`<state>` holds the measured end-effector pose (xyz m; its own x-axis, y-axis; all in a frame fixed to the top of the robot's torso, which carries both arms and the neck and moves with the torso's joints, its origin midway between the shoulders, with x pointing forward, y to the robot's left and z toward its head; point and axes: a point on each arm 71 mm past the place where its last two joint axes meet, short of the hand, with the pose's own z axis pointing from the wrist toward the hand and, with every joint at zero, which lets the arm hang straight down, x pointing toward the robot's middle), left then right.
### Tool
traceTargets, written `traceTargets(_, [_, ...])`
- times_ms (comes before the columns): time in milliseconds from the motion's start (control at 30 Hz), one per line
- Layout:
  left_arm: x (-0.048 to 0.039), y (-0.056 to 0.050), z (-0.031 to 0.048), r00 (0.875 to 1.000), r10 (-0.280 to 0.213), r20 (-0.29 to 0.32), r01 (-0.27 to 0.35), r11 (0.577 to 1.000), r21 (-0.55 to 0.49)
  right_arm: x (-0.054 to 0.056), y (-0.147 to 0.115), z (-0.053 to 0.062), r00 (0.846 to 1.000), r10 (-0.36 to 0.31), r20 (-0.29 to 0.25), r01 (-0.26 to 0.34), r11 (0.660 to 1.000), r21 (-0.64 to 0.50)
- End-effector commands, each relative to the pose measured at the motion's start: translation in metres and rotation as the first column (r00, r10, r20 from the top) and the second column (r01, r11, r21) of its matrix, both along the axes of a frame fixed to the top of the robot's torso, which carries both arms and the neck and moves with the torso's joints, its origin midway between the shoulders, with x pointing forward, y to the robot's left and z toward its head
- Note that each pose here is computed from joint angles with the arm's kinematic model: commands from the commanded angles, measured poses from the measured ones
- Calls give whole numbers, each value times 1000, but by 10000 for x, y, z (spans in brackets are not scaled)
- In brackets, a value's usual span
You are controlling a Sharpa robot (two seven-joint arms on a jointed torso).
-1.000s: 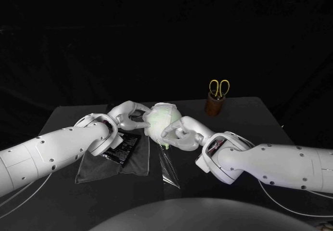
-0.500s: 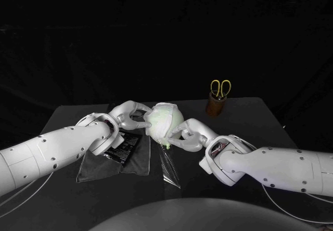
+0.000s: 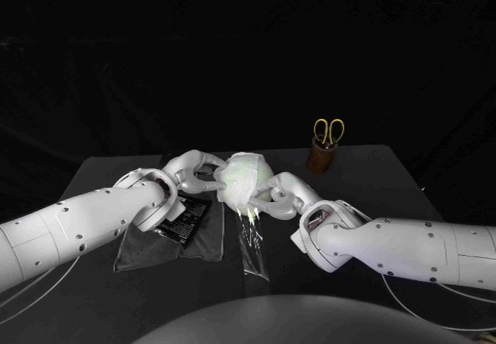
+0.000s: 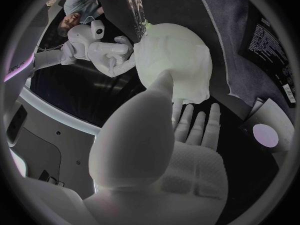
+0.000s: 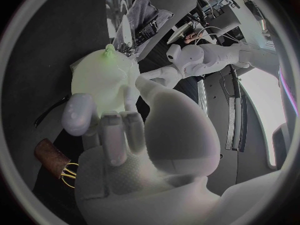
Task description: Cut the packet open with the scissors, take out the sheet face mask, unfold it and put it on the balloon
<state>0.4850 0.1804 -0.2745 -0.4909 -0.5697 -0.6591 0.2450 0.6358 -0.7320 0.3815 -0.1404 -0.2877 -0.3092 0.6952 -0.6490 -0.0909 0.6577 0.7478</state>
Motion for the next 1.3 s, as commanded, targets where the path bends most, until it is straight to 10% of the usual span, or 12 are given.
traceTargets(33, [-10,-29,2,1000,-12,-13,12,1000,-9,10,11,-9,1000,-21,17,22,999,-40])
traceTargets(867, [-15,-33,1,1000,-12,-19,12,1000,-12,0,185,-71,998,-50,44,52,998,-26])
traceTargets(1300, [-28,-16,36,1000,-7,-3,7,998,-59,-109,7,96,995,7,99,-14,997,72])
